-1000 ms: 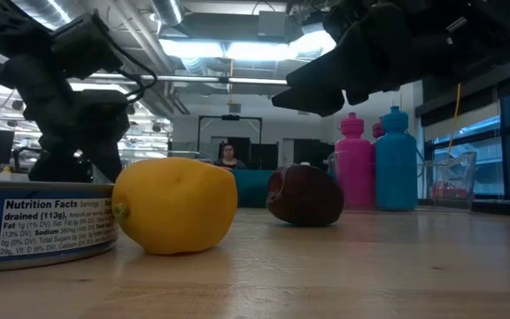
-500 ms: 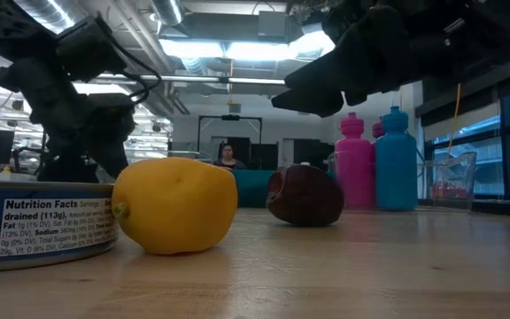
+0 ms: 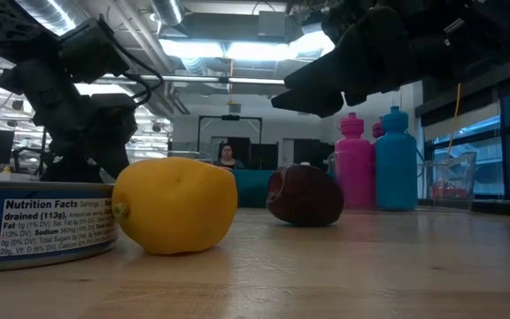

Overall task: Pick & Place Food Item
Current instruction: Put the top yellow blue tuna can into the left transparent bin

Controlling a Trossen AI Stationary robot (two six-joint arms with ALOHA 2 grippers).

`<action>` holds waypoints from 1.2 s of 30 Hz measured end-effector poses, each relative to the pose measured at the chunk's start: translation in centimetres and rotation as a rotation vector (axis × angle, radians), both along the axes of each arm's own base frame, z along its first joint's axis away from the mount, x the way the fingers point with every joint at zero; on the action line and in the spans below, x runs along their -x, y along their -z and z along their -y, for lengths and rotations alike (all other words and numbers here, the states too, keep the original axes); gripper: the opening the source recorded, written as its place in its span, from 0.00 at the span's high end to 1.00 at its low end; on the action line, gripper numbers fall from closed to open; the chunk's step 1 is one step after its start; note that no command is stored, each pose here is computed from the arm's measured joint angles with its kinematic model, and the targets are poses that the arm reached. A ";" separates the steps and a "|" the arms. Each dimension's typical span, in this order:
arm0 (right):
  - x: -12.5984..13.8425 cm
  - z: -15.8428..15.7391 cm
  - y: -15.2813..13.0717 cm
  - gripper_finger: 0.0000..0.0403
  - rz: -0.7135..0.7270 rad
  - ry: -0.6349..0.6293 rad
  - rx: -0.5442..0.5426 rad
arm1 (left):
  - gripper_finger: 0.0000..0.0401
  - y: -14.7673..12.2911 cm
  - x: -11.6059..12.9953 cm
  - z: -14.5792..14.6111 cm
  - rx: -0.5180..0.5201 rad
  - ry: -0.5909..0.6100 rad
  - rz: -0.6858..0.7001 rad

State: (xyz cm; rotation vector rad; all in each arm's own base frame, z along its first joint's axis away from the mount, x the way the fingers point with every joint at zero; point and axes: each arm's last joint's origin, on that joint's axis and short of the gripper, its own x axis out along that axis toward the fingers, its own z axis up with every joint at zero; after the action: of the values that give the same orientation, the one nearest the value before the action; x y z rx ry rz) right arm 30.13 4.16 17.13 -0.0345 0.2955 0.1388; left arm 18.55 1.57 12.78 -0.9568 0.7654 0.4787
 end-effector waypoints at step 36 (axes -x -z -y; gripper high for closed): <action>0.0 0.0 0.0 0.05 -0.001 0.001 -0.002 | 1.00 0.2 0.2 0.1 0.004 0.032 -0.018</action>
State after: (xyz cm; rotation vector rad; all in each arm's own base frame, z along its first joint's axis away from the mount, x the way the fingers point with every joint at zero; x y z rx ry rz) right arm 30.13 4.16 17.13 -0.0319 0.2961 0.1380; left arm 18.40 1.50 12.62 -0.9440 0.7972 0.4584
